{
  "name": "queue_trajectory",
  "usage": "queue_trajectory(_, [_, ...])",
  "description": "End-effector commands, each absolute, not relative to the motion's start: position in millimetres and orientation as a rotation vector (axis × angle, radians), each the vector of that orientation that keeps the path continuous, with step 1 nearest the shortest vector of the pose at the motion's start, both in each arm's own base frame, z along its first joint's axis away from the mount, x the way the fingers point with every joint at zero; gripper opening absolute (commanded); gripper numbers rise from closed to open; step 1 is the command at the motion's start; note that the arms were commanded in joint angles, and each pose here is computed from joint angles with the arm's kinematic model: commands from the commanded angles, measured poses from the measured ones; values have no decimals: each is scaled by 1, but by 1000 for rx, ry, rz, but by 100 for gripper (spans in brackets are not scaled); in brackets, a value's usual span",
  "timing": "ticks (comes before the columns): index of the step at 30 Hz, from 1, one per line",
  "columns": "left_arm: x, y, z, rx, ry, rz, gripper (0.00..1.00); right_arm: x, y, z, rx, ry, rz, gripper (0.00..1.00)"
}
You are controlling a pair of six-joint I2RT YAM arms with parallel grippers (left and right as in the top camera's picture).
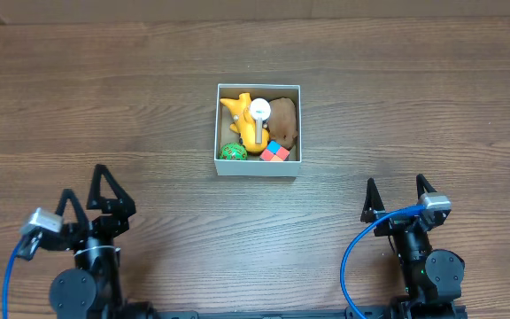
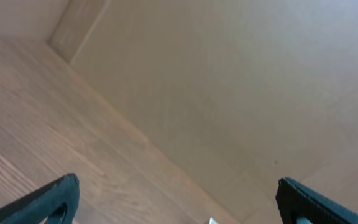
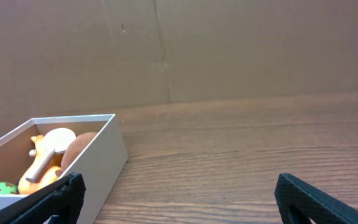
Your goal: Pack container
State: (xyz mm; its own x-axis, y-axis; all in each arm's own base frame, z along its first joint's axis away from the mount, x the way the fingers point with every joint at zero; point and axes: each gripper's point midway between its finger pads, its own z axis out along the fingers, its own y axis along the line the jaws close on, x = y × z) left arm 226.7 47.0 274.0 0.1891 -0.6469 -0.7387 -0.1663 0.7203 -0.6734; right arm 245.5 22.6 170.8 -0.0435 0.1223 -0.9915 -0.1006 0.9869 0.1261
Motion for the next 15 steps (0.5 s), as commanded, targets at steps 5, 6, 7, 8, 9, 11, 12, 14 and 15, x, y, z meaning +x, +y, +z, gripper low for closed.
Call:
queue_trajectory(5, [238,36,245,-558,1374,-330,100,246,21,170,20,1597,171,100])
queue_trajectory(6, [238,34,243,-526,1380,-312,100,246,21,170,20,1597,171,100])
queue_trajectory(7, [238,32,240,-495,1388,-293,100,246,21,170,20,1597,171,100])
queue_trajectory(8, [239,30,236,-463,1399,-273,100,246,21,170,20,1597,171,100])
queue_trajectory(9, [240,28,232,-433,1410,-253,100,246,21,170,20,1597,171,100])
queue_trajectory(11, [241,25,224,-393,1432,-226,100,246,21,170,20,1597,171,100])
queue_trajectory(12, [242,22,219,-369,1449,-212,100,246,21,170,20,1597,171,100])
queue_trajectory(14, [244,20,213,-338,1469,-192,100,246,21,170,20,1597,171,100])
queue_trajectory(15, [244,20,212,-325,1474,-182,100,246,21,170,20,1597,171,100])
